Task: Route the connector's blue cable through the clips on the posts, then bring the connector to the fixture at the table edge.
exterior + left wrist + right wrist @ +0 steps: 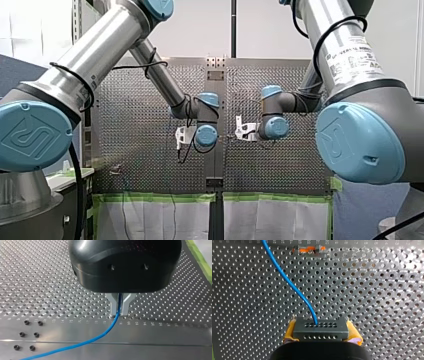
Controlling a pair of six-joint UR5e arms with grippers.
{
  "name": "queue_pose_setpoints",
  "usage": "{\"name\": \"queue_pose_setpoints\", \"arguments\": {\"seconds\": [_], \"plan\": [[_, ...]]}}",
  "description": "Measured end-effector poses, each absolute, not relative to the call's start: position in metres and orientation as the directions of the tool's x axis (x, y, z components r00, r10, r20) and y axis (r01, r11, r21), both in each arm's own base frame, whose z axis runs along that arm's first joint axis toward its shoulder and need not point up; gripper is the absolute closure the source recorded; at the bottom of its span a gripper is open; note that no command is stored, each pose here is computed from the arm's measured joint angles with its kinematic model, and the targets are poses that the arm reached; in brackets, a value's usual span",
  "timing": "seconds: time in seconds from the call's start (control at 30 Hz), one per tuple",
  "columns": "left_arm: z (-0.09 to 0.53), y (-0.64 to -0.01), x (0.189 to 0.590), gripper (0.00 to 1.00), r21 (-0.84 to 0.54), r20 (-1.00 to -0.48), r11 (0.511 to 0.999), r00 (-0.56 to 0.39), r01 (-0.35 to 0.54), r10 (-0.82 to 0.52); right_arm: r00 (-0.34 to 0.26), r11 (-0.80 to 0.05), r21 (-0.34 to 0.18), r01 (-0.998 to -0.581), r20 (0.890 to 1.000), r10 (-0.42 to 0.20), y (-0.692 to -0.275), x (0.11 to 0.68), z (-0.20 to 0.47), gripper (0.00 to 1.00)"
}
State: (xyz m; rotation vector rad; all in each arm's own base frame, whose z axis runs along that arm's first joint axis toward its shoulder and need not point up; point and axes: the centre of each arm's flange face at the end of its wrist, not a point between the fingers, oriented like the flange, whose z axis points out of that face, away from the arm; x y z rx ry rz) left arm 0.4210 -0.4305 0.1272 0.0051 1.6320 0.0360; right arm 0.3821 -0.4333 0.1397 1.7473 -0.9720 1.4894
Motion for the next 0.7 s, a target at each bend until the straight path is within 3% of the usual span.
{"name": "queue_pose_setpoints", "arguments": {"seconds": [0.7], "plan": [[0.118, -0.427, 0.414, 0.89, 0.016, -0.998, 1.0, -0.063, -0.024, 0.014, 0.052, -0.477, -0.005, -0.879, 0.993, -0.107, -0.467, 0.35, 0.112, 1.0]]}}
